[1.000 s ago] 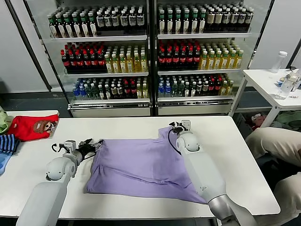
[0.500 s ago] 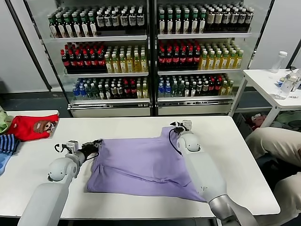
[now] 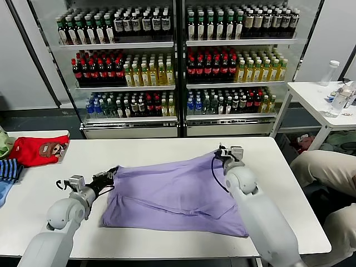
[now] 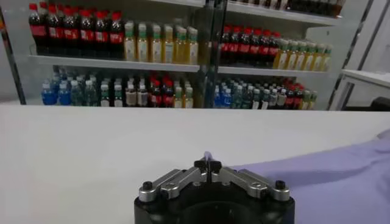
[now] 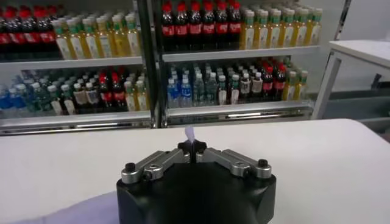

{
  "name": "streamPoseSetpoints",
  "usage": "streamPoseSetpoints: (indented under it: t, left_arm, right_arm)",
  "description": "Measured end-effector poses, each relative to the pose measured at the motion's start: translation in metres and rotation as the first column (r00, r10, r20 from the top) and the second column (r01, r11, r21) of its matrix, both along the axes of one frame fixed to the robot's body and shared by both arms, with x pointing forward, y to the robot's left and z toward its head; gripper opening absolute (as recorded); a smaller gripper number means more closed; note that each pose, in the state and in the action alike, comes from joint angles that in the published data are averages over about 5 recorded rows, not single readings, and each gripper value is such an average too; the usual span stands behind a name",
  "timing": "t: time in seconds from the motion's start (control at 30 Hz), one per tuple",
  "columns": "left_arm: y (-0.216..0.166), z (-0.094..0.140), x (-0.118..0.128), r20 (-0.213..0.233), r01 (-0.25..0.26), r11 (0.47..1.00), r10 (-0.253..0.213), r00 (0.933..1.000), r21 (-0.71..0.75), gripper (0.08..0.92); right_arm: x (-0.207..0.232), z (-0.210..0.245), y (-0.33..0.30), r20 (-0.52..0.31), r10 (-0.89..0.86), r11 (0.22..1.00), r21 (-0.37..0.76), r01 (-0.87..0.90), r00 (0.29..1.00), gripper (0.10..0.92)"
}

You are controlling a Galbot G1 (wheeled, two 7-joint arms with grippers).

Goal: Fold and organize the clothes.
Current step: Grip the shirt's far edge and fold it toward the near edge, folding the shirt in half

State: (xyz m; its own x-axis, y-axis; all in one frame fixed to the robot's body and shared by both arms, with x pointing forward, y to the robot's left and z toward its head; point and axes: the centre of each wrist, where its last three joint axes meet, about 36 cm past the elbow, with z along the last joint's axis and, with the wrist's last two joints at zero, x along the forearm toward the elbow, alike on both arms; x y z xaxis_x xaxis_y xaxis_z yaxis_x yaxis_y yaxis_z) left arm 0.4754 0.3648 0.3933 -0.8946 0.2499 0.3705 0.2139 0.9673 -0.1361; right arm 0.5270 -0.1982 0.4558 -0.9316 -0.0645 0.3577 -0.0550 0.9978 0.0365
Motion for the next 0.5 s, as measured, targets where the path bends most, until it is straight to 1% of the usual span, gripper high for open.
streamPoseSetpoints:
  t: [0.3, 0.5]
  left_arm:
    - [-0.002, -0.004, -0.030, 0.023, -0.007, 1.000, 0.007, 0.9997, -0.009, 0.083]
    - [-0.008, -0.006, -0.045, 0.025, -0.009, 1.000, 0.009, 0.9997, -0.002, 0.083]
  right_arm:
    - [-0.055, -0.005, -0.006, -0.009, 0.025, 1.000, -0.003, -0.025, 1.000, 0.117]
    - [-0.082, -0.009, -0.010, -0.027, 0.030, 0.999, -0.018, -0.031, 0.999, 0.117]
